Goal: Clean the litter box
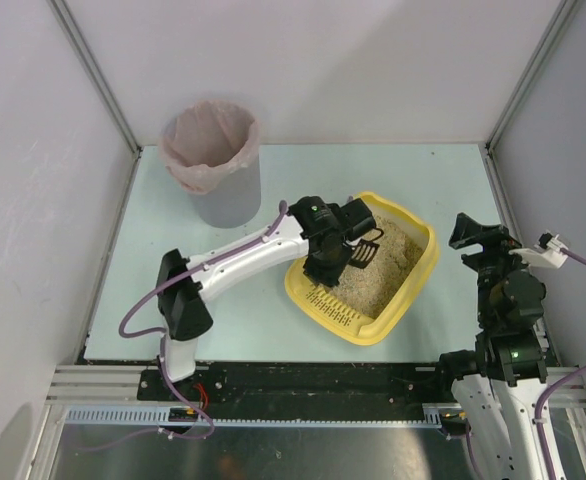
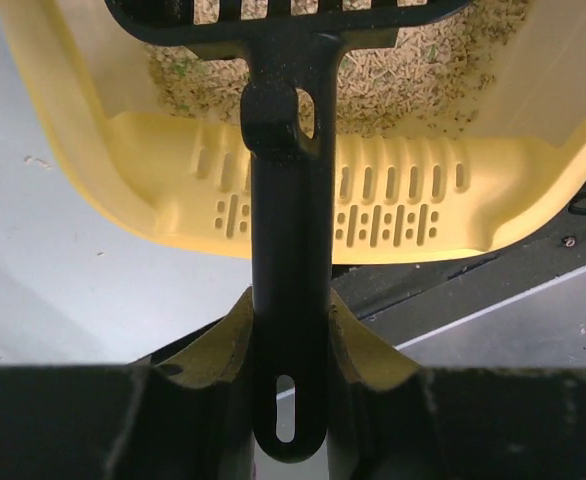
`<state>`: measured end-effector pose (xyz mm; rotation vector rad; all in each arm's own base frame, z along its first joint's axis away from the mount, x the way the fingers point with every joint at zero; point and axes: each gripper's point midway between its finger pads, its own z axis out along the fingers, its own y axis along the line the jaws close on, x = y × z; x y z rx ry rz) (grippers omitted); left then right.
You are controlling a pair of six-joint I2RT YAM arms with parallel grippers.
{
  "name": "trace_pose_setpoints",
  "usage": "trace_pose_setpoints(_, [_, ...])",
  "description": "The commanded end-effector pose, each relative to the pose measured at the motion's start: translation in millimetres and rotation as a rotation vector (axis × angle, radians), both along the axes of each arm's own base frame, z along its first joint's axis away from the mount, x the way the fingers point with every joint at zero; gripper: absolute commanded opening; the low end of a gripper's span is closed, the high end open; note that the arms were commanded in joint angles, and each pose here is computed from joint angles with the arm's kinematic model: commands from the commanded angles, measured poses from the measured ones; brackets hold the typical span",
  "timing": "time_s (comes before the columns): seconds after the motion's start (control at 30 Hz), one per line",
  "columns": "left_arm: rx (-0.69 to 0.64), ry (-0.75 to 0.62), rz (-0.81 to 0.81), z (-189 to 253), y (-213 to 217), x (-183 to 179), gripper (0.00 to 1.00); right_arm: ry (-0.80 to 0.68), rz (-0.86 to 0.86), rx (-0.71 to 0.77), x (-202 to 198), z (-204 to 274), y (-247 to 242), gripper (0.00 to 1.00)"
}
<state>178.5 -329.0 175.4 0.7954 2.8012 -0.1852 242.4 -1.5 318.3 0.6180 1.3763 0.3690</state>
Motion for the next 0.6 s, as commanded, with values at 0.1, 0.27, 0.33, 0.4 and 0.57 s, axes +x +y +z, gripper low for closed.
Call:
trace_pose_setpoints(0.1, [0.05, 0.067, -0.04, -9, -7, -5, 0.0, -0.023, -0.039, -0.01, -3, 6, -8, 0.84])
trace_pose_setpoints(0.27, [0.041, 0.081, -0.03, -16, -20, 5, 0.0, -0.017, -0.041, -0.014, -2, 5, -8, 0.84])
trace_pose_setpoints(0.33, [0.034, 0.109, -0.031, -21, -26, 4, 0.0, -0.014, -0.043, -0.012, -1, 5, -8, 0.84])
trace_pose_setpoints(0.4, [0.044, 0.13, -0.026, -31, -30, 7, 0.0, -0.011, -0.036, -0.012, 0, 4, -7, 0.84])
trace_pose_setpoints(0.57, [0.053, 0.147, 0.016, -42, -29, 25, 0.0, -0.012, -0.03, -0.011, 2, 4, -6, 0.84])
